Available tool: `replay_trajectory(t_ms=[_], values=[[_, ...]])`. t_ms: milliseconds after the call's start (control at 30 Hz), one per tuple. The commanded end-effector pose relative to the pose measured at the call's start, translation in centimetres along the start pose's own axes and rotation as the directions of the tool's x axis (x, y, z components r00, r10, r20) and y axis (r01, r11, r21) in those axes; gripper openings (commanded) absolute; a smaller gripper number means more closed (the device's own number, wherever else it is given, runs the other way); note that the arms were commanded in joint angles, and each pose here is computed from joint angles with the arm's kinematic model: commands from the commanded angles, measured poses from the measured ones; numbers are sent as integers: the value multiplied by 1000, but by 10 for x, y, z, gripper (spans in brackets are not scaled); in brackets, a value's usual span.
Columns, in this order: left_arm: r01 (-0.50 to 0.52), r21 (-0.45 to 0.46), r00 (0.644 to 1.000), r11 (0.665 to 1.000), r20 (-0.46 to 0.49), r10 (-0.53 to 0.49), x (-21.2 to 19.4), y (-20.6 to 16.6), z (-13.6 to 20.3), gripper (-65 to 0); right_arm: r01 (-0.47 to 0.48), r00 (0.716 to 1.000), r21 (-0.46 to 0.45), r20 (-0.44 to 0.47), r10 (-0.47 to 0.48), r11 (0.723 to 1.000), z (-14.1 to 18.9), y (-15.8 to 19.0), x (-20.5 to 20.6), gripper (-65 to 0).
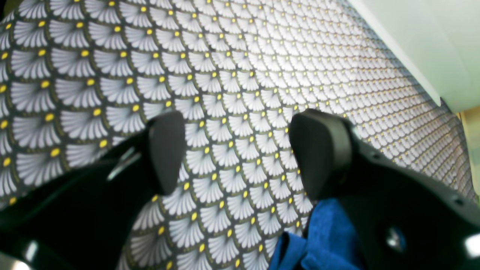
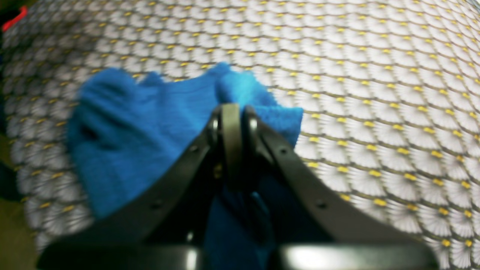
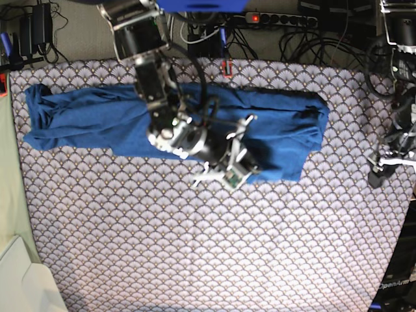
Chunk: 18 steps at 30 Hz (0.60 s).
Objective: Fold the T-shirt properly
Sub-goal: 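Press the right gripper onto the band's middle to flatten the sleeve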
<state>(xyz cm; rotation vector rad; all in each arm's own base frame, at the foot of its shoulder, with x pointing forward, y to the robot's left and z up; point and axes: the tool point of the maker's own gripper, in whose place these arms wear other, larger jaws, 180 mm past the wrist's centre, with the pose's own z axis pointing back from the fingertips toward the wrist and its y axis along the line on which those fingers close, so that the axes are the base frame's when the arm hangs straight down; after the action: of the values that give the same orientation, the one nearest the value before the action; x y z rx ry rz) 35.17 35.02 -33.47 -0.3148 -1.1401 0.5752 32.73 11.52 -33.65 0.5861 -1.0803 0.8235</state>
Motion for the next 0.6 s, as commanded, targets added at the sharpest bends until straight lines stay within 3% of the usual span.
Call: replay_trajectory(t_ms=[0,200,467,567], values=[[21,-26,998,999,55,-20,24,-7,1,-188,-19,996,13,90,17,1000,0,5,30,-650],[23,-29,998,999,51,-22,22,-8,0,-188,-40,995,78,91,33,996,-1,41,27,-650],[25,-31,999,999,47,-23,21,-9,0,-187,-54,996,124,81,44,991,-5,60,24,-650],[25,-30,999,999,43,-23,20,-9,0,-186,-53,996,123,81,44,991,-5,60,24,-590]])
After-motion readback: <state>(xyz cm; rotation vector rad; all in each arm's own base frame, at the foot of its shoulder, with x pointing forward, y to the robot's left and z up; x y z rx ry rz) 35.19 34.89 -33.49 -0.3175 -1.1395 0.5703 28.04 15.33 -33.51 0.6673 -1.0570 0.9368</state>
